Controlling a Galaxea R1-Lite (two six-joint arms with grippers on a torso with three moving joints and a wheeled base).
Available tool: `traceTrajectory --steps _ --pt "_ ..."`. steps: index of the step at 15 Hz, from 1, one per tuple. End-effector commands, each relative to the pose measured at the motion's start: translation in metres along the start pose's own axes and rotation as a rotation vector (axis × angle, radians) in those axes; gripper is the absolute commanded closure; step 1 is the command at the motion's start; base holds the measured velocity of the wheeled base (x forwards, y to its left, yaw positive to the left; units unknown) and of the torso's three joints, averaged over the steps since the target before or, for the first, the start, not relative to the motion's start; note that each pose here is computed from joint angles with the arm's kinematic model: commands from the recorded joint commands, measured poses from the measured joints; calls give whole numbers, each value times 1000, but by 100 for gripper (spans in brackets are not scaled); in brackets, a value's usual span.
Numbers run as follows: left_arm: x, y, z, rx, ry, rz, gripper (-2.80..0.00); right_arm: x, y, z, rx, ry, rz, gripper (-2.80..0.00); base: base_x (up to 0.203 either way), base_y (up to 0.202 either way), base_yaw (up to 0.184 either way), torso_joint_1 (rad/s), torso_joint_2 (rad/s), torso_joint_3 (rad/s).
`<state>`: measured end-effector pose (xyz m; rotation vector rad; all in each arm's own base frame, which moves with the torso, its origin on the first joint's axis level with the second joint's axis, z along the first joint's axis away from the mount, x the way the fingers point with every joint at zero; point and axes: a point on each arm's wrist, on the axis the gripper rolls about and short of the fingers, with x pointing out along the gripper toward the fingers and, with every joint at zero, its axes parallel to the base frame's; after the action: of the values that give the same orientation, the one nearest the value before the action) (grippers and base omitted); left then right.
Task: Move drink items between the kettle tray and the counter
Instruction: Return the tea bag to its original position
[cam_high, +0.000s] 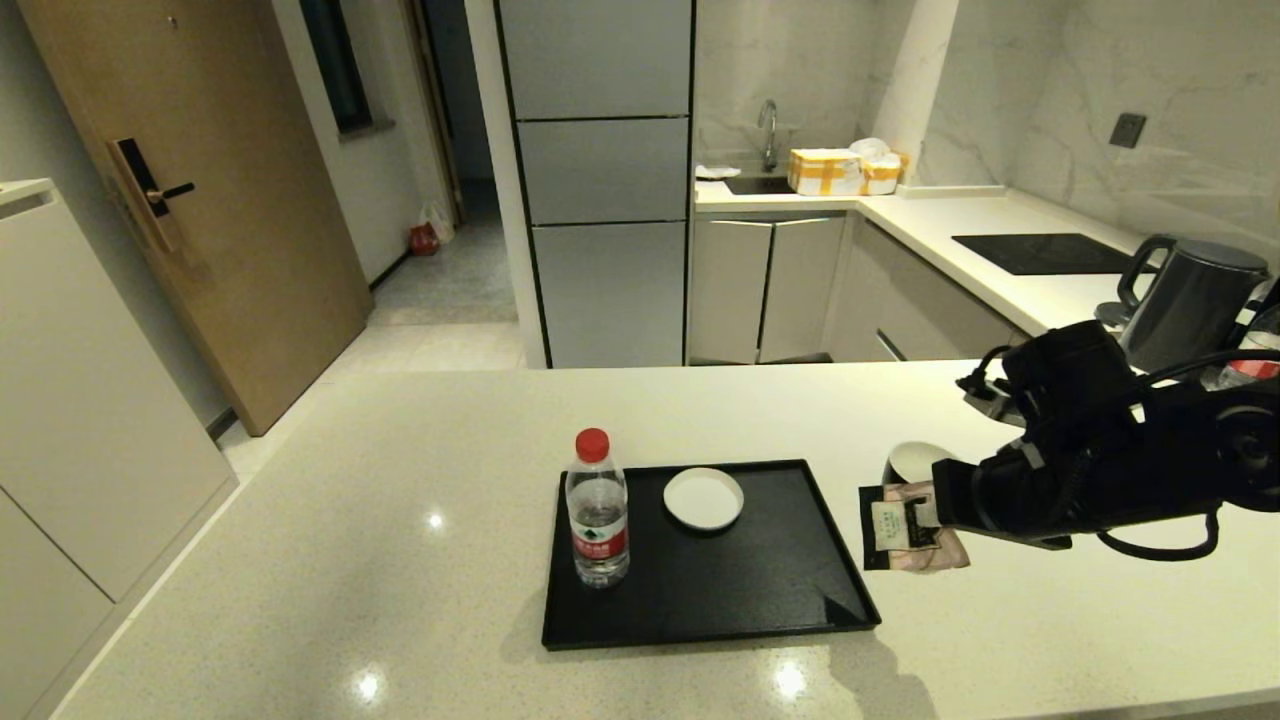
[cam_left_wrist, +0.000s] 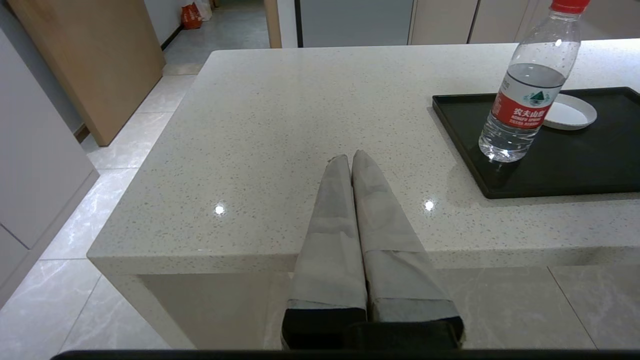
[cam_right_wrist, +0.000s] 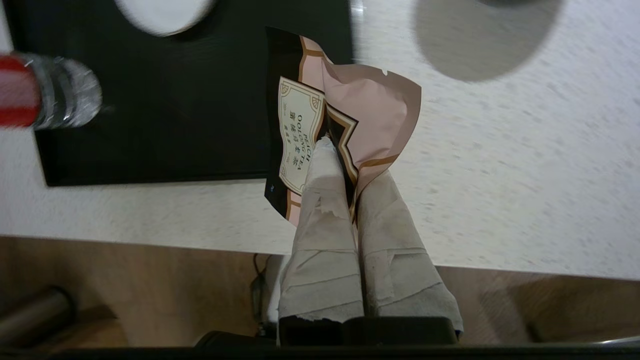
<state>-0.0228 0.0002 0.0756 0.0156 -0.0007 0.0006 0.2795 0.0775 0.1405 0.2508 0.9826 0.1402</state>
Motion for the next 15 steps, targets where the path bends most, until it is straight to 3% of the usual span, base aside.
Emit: traceTrajectory --steps 1,7,10,15 --pt "0 0 0 0 -1 1 0 7 24 -3 -63 14 22 0 0 0 0 0 0 0" --pt "0 0 0 0 -2 1 0 84 41 -9 -96 164 -19 0 0 0 0 0 0 0" --pt "0 0 0 0 -1 1 0 109 56 -4 -120 168 -8 0 0 0 0 0 0 0" --pt "0 0 0 0 -1 1 0 131 56 -3 -120 176 -38 0 0 0 0 0 0 0"
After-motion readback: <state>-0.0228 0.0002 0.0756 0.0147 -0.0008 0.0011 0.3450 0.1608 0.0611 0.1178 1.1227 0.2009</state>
